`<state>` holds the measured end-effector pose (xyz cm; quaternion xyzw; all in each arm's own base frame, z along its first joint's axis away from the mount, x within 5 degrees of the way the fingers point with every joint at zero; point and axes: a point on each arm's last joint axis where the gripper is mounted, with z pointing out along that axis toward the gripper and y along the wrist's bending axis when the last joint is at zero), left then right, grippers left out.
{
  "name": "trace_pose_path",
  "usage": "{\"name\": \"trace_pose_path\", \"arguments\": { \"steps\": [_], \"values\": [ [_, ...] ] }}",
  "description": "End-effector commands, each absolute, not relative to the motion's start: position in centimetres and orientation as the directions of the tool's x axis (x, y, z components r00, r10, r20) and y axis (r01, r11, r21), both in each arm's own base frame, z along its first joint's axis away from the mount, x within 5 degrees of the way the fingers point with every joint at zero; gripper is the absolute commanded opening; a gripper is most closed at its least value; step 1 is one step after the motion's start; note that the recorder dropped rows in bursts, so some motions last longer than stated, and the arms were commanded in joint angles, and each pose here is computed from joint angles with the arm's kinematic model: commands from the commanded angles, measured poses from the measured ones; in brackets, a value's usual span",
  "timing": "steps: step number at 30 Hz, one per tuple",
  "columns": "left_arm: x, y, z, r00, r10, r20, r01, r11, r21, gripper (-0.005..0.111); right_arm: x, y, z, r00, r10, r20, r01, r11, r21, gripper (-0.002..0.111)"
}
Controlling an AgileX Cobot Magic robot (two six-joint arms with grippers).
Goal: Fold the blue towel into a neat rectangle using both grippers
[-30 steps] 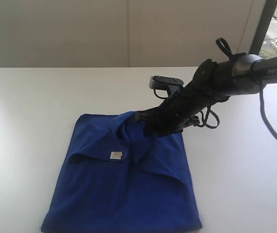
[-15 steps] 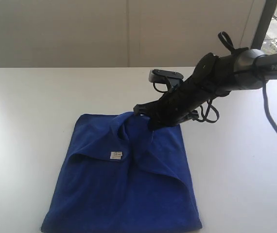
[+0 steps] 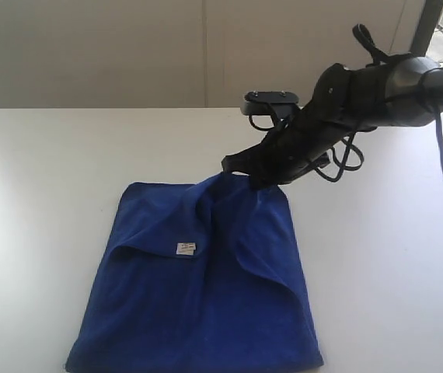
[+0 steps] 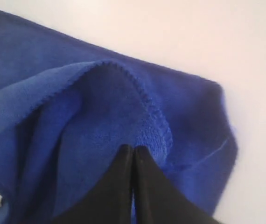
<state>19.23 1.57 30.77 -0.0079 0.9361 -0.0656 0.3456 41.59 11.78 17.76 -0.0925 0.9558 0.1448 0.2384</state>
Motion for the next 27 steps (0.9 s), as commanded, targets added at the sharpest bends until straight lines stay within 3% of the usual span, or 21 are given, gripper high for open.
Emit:
{"name": "trace_pose_path", "arguments": {
  "steps": [1, 11, 22, 24, 27],
  "values": [
    [19.0, 1.5, 30.8, -0.762, -0.062, -0.645, 0.034, 0.99, -0.135, 0.0, 42.1, 10.6, 18.3, -0.844, -0.177, -0.506, -0.256, 0.963, 0.09, 0.0],
    [19.0, 1.5, 30.8, -0.762, -0.062, -0.645, 0.034, 0.99, -0.135, 0.0, 43.0, 9.8, 19.2, -0.764, -0.342, -0.548, -0.342, 0.934, -0.106, 0.0],
    [19.0, 1.5, 30.8, -0.762, -0.062, -0.645, 0.034, 0.99, -0.135, 0.0, 43.7, 9.6, 15.5, -0.77, -0.414, -0.486, -0.387, 0.908, -0.16, 0.001],
    [19.0, 1.5, 30.8, -0.762, -0.062, -0.645, 0.034, 0.99, -0.135, 0.0, 43.7, 9.6, 15.5, -0.77, -0.414, -0.486, -0.387, 0.908, -0.16, 0.005],
    [19.0, 1.5, 30.8, -0.762, -0.062, -0.645, 0.034, 0.99, -0.135, 0.0, 43.7, 9.6, 15.5, -0.772, -0.414, -0.482, -0.387, 0.908, -0.159, 0.024]
  ]
}}
